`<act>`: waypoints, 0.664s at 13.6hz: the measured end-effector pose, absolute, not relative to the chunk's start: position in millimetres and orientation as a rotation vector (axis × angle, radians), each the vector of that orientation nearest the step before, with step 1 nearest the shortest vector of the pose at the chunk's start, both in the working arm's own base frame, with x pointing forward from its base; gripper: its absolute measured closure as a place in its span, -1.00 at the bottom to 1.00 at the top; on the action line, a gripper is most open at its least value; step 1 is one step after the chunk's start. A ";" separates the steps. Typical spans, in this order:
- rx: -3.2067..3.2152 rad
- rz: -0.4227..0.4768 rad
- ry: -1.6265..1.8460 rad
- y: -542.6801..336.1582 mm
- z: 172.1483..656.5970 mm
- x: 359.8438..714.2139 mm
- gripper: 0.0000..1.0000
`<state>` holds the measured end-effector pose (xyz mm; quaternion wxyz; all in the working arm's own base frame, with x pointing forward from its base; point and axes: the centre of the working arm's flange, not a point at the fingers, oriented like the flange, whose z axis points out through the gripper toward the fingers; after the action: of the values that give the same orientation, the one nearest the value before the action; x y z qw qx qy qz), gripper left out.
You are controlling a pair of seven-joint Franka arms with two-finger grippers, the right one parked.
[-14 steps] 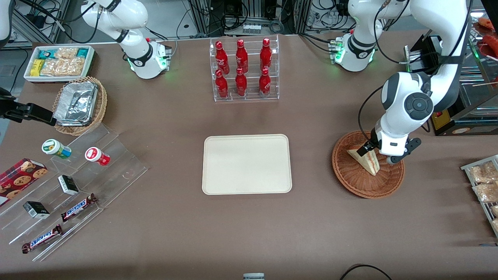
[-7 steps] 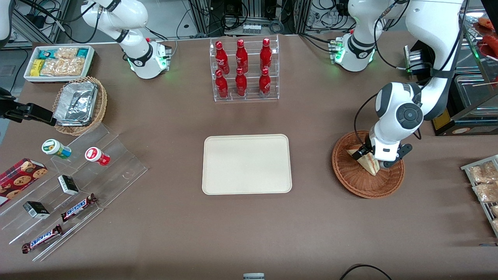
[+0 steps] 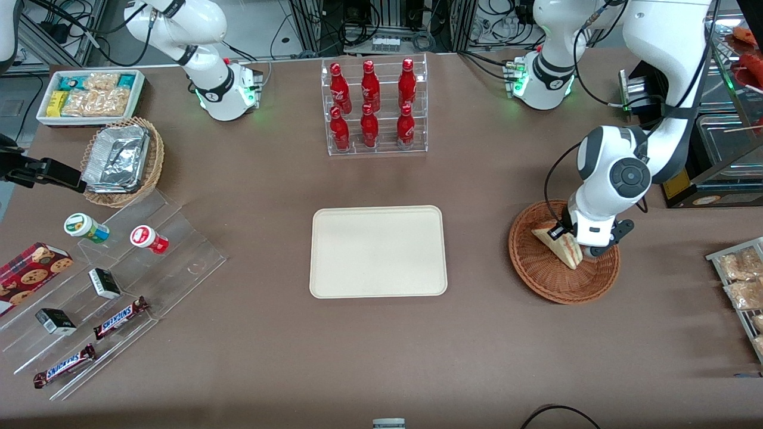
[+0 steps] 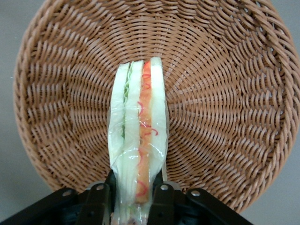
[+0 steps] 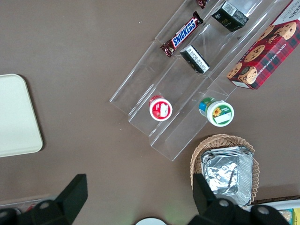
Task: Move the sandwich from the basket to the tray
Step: 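Lift the sandwich and carry it with the left gripper over the tray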
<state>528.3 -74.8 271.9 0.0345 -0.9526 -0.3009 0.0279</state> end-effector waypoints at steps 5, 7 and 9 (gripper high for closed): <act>-2.954 0.083 -0.653 -82.4 336.3 516.2 0.70; -2.976 0.070 -0.530 -98.3 359.3 517.4 0.70; -2.999 0.058 -0.386 -131.9 385.0 524.7 0.70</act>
<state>524.7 -131.9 385.0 0.0587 -0.9899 -0.1274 0.0193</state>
